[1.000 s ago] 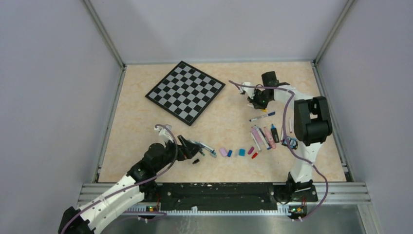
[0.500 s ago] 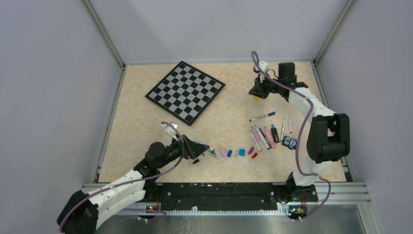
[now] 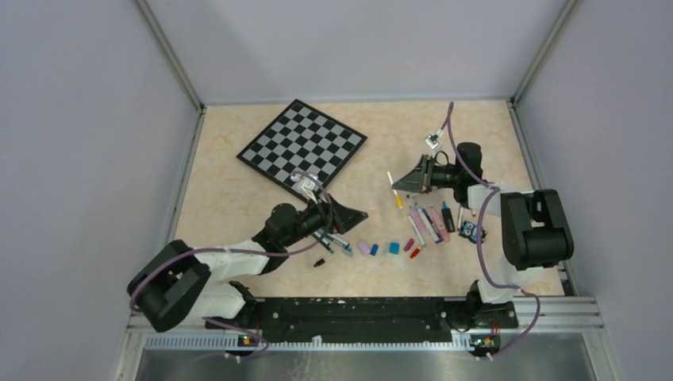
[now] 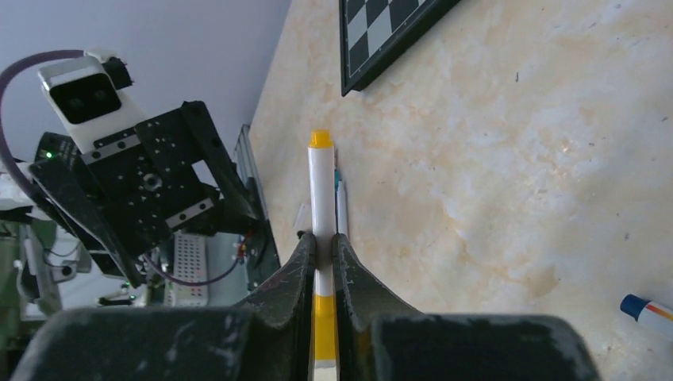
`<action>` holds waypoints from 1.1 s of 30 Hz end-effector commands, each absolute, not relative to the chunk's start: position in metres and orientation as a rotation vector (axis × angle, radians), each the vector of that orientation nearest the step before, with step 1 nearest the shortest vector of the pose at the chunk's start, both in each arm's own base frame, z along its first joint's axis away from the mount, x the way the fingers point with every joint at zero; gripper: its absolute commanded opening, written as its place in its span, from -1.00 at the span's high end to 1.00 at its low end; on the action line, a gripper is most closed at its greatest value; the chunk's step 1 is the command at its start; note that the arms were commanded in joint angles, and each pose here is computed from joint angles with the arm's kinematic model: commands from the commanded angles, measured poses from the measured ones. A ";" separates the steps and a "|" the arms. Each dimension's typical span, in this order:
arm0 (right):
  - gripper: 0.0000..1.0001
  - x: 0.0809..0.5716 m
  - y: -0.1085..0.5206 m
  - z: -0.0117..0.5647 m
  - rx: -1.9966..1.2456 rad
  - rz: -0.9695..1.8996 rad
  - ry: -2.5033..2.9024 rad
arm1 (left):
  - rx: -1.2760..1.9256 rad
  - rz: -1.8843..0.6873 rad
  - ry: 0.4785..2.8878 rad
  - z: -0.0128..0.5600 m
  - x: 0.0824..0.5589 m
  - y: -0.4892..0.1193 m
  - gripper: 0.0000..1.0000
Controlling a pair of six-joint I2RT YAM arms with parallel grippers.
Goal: Open the pen caps
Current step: Open the pen cap from the pen.
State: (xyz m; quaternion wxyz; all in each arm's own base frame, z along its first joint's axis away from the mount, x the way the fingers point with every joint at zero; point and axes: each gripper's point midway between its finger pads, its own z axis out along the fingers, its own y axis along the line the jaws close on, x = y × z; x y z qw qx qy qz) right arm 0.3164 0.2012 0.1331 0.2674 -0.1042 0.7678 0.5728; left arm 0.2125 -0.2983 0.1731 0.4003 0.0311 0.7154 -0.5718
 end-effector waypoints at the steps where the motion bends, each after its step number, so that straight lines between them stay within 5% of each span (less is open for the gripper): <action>1: 1.00 0.327 0.210 0.157 -0.205 1.679 2.035 | 0.023 -1.496 1.681 0.204 0.239 -0.322 -0.92; 11: 1.00 0.317 0.228 0.156 -0.230 1.698 2.055 | -0.076 -1.540 1.763 0.184 0.269 -0.380 -0.74; 28: 1.00 0.312 0.235 0.159 -0.256 1.733 2.052 | -0.089 -1.642 1.774 0.171 0.274 -0.408 -0.03; 33: 1.00 0.312 0.235 0.157 -0.257 1.734 2.053 | -0.083 -1.682 1.771 0.170 0.270 -0.411 0.02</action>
